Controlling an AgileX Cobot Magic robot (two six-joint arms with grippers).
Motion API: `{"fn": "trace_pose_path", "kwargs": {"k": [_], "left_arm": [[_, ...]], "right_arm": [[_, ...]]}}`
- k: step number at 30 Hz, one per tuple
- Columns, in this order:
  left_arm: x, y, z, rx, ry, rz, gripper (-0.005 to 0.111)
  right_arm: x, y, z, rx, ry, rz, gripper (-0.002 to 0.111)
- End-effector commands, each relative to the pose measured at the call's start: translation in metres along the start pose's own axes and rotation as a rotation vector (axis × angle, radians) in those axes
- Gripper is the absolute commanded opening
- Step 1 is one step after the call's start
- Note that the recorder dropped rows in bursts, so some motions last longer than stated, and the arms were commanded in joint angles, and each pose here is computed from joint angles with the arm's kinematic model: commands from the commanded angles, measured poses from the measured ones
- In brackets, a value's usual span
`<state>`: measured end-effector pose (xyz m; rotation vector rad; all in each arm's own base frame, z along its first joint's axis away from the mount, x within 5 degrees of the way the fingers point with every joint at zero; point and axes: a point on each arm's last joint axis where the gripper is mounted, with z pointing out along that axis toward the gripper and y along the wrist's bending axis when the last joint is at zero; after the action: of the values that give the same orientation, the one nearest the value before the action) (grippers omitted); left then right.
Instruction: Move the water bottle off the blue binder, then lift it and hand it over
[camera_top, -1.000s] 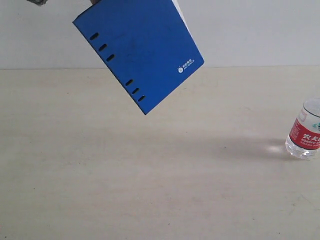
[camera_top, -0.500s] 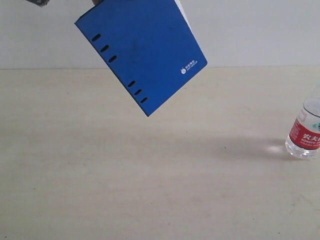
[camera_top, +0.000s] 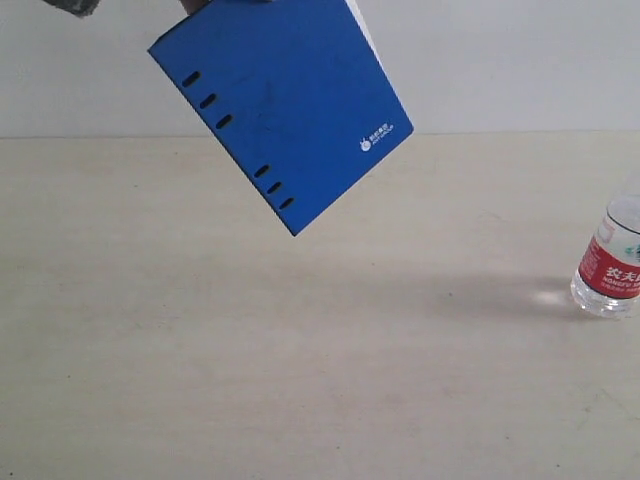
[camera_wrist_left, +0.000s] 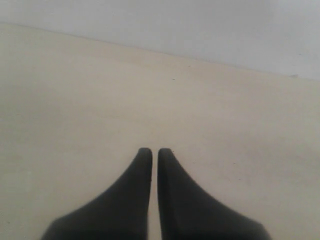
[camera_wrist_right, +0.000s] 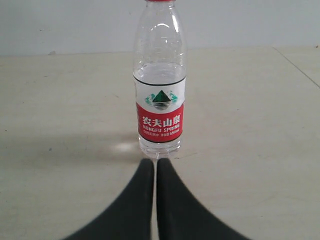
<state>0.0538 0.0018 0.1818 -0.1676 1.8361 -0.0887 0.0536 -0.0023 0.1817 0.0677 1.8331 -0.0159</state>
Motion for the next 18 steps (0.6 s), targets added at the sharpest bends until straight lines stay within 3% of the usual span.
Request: {"fn": "trace_pose_path", "kwargs": {"k": [1,18], "left_arm": [[0.0014,0.0016,-0.0004,-0.032,0.000,0.046,0.004],[0.0010,0.0010,-0.0004,-0.025,-0.004,0.032,0.004]], "right_arm": [[-0.0006,-0.0002,-0.0003,0.004,-0.008,-0.002,0.000],[-0.0001,-0.0002,-0.0003,0.004,-0.003,-0.002,0.000]]}}
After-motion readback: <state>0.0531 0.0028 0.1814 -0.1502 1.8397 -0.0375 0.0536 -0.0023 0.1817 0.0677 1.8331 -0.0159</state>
